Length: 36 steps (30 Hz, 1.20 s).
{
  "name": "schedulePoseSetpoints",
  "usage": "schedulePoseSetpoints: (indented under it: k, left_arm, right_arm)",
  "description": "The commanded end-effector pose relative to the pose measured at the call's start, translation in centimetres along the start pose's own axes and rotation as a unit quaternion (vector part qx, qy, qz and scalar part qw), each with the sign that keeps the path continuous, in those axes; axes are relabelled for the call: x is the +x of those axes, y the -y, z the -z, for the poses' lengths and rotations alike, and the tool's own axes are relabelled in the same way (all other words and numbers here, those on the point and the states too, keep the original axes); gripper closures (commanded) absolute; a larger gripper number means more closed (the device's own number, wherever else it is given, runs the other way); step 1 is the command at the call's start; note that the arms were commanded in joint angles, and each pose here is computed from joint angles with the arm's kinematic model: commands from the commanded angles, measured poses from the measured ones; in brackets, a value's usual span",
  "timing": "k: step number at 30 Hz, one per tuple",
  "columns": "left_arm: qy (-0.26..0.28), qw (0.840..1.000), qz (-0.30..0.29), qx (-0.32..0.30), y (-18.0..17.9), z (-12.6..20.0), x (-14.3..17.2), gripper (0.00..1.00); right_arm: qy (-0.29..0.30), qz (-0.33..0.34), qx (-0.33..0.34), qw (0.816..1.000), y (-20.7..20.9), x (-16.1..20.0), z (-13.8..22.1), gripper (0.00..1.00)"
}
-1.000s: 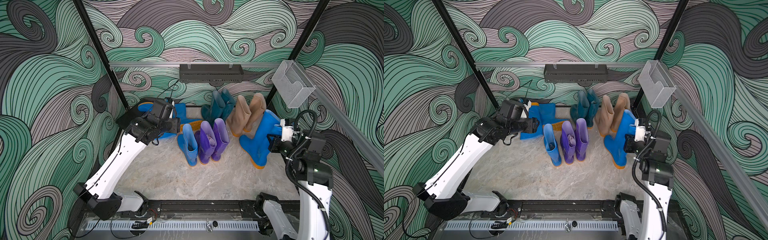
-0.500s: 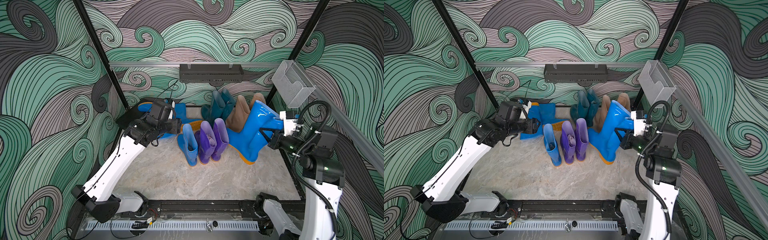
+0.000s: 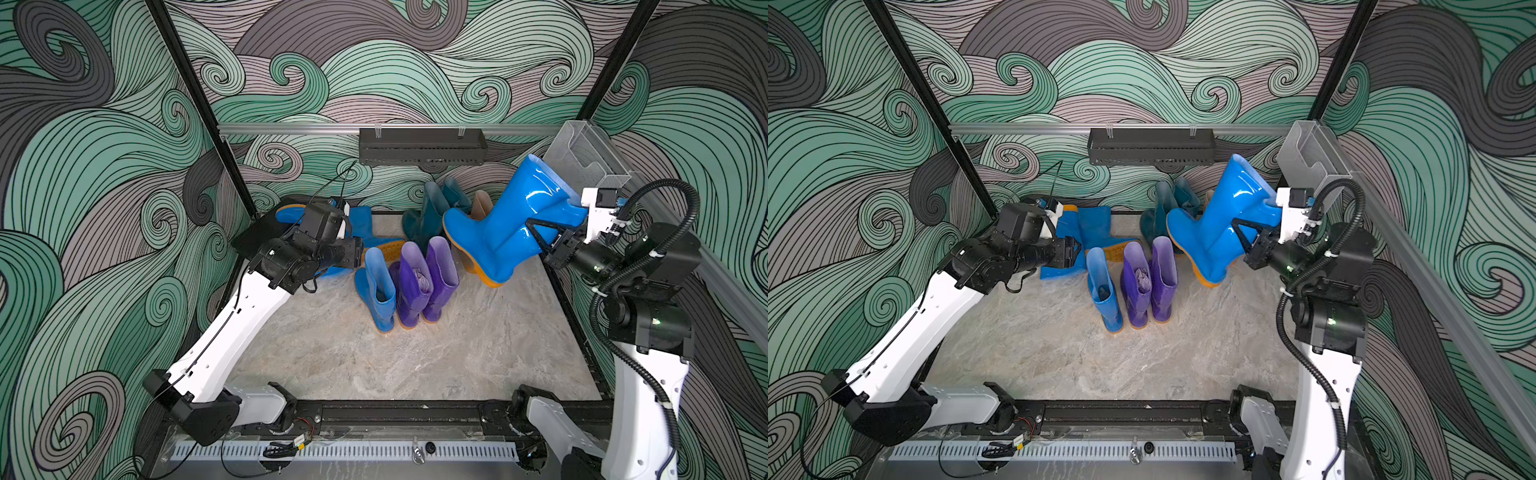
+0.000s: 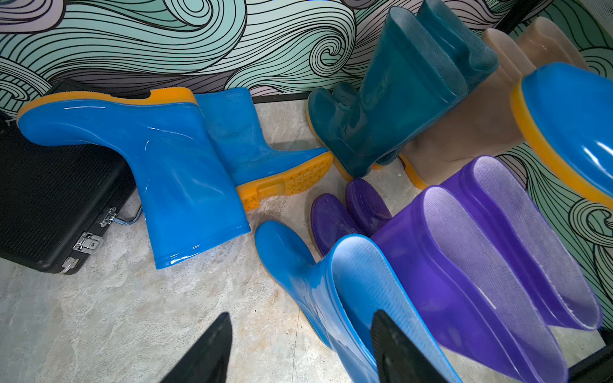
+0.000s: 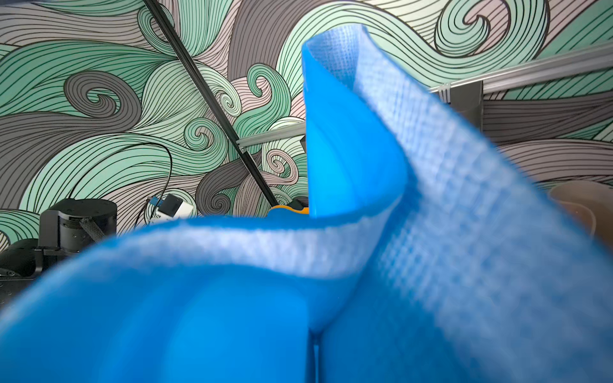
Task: Match and arrange rain boots in pairs
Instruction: Place the rain boot at the center of the board.
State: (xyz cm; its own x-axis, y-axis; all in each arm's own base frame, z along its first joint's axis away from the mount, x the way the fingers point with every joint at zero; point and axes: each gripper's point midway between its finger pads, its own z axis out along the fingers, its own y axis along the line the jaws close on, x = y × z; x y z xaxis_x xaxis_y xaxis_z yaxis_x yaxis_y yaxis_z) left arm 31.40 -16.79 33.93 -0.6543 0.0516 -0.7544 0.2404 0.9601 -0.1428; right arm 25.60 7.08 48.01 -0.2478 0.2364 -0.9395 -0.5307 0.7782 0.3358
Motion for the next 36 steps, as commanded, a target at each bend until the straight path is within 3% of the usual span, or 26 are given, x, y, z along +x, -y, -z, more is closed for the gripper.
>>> schedulePoseSetpoints:
  k: [1, 5, 13, 19, 23, 26, 33, 36]
  left_arm:
    - [-0.016, 0.999, 0.009, -0.039, -1.9, -0.2, 0.6, 0.30]
    - [-0.036, 0.994, 0.058, -0.089, -5.8, 0.0, 1.7, 0.28]
    - [-0.050, 0.975, 0.192, -0.098, -11.9, -1.5, 5.1, 0.17]
    - [-0.083, 0.942, 0.318, -0.071, -14.6, -5.6, 8.7, 0.14]
    - [-0.095, 0.926, 0.360, -0.065, -15.9, -8.1, 10.7, 0.13]
    - [-0.110, 0.913, 0.381, -0.095, -17.5, -9.0, 12.1, 0.13]
    - [-0.157, 0.860, 0.478, -0.088, -19.7, -11.8, 14.7, 0.13]
    - [-0.175, 0.852, 0.488, -0.074, -19.8, -13.3, 15.1, 0.13]
  right_arm:
    - [0.034, 0.059, 0.012, 0.998, -1.0, -1.8, 0.9, 1.00]
    - [0.029, 0.074, 0.070, 0.994, 0.3, 0.1, 2.1, 1.00]
    - [-0.002, 0.073, 0.130, 0.989, 2.7, 4.9, 3.1, 1.00]
    - [-0.029, 0.054, 0.084, 0.995, 4.1, 10.5, 1.4, 1.00]
    - [-0.040, 0.038, 0.086, 0.995, 5.9, 13.9, 0.5, 1.00]
    - [-0.065, 0.045, 0.092, 0.993, 6.8, 16.6, 0.0, 1.00]
    - [-0.059, 0.067, 0.084, 0.992, 7.8, 20.6, -1.7, 1.00]
    - [-0.068, 0.079, 0.091, 0.990, 8.2, 22.1, -2.1, 1.00]
